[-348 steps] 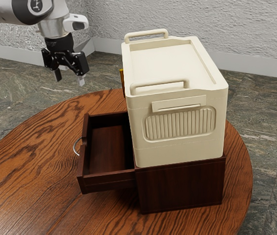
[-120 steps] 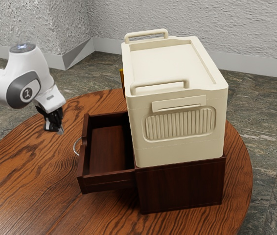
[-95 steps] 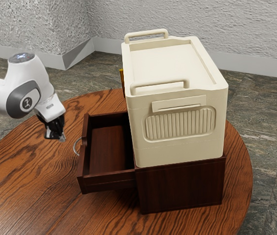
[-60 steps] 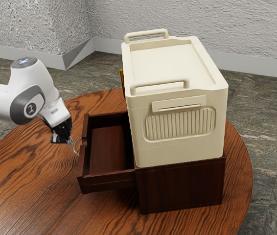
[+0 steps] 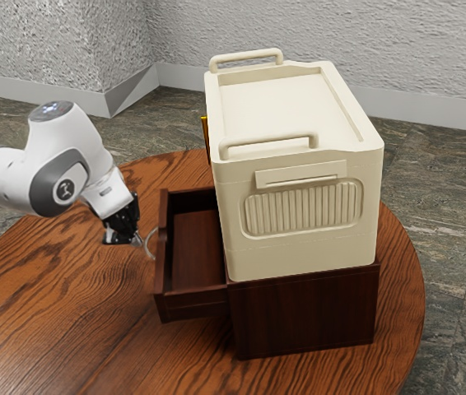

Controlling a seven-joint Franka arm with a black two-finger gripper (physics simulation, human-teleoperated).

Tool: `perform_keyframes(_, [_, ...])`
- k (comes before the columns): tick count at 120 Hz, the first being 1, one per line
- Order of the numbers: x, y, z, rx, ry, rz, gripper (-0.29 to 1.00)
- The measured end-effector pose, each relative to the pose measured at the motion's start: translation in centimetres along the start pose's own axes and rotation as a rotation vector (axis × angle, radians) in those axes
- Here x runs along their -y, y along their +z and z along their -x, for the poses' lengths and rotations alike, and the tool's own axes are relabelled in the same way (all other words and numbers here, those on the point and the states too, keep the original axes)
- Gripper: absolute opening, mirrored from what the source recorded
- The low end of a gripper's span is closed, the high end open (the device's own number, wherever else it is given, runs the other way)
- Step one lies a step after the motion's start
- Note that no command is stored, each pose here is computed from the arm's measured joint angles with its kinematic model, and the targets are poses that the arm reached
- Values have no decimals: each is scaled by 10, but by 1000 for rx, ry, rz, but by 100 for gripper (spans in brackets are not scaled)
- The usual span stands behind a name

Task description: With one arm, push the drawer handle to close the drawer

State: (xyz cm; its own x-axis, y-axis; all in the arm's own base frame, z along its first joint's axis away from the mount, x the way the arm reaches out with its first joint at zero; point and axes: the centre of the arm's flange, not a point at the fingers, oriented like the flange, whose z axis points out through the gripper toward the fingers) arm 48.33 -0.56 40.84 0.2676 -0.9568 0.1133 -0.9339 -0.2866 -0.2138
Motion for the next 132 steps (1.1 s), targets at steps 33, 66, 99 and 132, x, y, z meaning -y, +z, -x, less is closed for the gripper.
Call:
perform_keyframes(33, [-3,5,-19,-31,20,-8,-9])
perform_keyframes(66, [-5,10,-38,-58,38,-20,-8])
perform_keyframes(99, [-3,14,-54,-84,48,-38,-8])
perform_keyframes(132, [6,21,-78,-109,67,-46,-8])
